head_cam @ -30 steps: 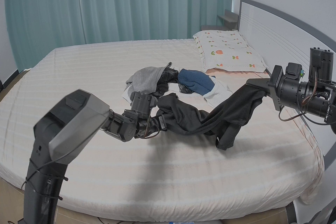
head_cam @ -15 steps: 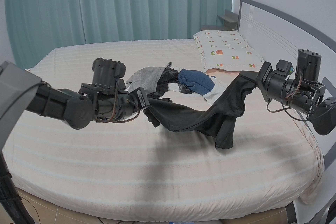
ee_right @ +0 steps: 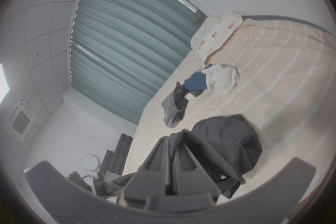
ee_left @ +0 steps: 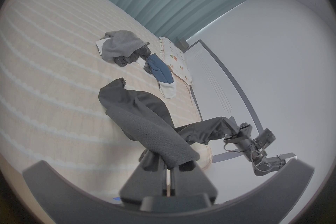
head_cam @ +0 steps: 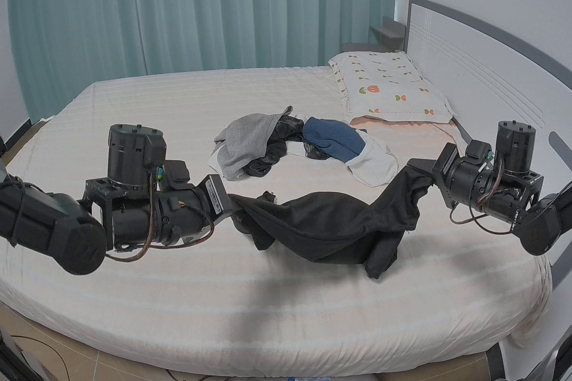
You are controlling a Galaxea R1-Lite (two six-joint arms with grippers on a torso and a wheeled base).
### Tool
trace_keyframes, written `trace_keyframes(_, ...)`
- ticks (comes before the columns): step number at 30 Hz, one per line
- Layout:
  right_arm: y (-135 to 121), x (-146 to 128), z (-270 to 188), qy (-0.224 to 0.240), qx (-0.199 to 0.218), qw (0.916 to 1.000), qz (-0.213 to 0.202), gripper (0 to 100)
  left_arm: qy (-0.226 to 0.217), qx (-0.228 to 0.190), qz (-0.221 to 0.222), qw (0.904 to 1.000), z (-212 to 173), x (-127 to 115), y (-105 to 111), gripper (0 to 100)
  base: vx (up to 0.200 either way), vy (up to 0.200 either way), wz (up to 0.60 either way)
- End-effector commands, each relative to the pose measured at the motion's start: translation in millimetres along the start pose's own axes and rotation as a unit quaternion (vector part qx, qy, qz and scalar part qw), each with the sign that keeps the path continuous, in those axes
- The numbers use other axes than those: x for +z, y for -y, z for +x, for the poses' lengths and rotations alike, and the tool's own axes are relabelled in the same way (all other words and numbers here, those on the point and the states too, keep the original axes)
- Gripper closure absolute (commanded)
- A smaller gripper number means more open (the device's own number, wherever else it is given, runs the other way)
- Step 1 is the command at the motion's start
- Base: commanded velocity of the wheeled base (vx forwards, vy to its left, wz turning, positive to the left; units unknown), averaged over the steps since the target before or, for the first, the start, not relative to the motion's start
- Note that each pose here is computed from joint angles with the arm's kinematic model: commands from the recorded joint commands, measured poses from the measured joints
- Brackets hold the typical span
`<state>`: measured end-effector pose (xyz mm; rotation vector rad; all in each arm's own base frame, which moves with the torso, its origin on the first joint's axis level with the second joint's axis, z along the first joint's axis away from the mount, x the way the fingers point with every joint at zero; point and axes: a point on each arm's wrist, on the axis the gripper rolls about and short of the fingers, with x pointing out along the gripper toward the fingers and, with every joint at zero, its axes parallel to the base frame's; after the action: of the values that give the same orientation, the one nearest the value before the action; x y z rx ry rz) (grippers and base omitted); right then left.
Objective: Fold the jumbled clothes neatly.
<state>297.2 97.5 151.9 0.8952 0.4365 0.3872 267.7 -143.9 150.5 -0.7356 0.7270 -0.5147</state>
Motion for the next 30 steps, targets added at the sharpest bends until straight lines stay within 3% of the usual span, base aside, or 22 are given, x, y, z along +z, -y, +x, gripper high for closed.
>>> trace_keyframes(1, 10, -13, 6, -0.022, -0.017, 0.9995, 0.014, 100, -0.013, -0.001, -0.020, 0.9997, -6, -12, -5, 100, 0.000, 0.000, 0.00)
trace_keyframes(10, 4, -28, -1, -0.041, -0.013, 0.9990, 0.009, 100, -0.021, 0.004, -0.048, 0.9986, -7, -19, -11, 100, 0.000, 0.000, 0.00)
trace_keyframes(19, 3, -34, 1, -0.051, -0.012, 0.9986, 0.007, 100, -0.022, 0.003, -0.049, 0.9986, -8, -18, -12, 100, -0.200, 0.000, 0.00)
trace_keyframes(30, 2, -33, -1, -0.050, -0.010, 0.9987, 0.005, 100, -0.017, -0.004, -0.063, 0.9979, -9, -20, -12, 100, 0.000, 0.000, 0.00)
